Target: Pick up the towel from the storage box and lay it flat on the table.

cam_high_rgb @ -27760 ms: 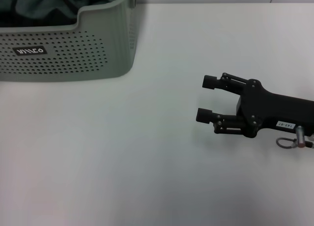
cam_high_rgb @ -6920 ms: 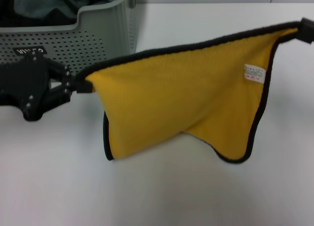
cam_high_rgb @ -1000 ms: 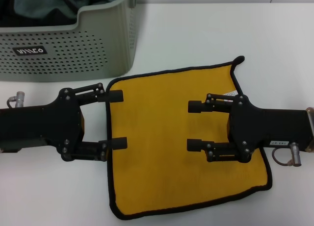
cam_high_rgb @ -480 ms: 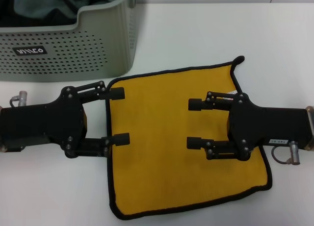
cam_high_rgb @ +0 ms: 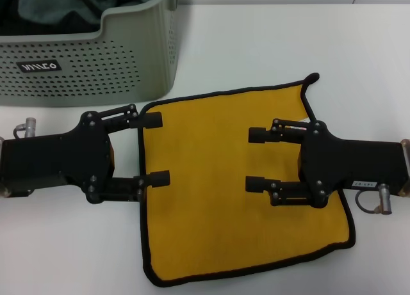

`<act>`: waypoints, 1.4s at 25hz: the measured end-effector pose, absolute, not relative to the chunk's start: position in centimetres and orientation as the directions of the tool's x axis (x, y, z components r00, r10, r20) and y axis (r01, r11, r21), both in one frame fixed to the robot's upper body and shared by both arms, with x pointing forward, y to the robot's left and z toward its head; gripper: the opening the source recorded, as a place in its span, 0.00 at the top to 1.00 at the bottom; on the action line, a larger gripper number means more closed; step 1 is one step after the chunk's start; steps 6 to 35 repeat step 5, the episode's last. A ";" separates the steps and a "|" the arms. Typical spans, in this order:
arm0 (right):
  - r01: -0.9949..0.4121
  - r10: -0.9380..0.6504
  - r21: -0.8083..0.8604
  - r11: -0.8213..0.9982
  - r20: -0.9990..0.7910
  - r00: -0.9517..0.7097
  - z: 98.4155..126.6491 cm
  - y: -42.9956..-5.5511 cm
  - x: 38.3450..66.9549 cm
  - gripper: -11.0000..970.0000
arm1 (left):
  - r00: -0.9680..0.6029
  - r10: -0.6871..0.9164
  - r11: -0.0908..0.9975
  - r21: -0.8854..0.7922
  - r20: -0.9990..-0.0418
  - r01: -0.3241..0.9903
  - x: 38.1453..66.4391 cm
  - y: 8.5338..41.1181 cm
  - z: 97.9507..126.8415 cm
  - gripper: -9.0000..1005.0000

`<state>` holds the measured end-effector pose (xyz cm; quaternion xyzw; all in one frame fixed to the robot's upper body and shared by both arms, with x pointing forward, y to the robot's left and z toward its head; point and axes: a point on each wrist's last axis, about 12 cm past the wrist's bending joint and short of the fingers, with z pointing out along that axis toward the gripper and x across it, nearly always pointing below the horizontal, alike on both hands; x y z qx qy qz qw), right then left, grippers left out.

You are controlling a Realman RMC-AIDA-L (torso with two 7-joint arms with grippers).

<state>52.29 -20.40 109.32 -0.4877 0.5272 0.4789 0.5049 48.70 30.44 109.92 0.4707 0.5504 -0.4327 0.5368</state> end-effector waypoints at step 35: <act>-0.997 -0.039 0.014 0.071 -0.999 -0.017 109.2 -20.4 52.4 0.25 | 0.018 0.055 0.186 0.027 -0.998 0.982 48.7 30.4 109.9 0.16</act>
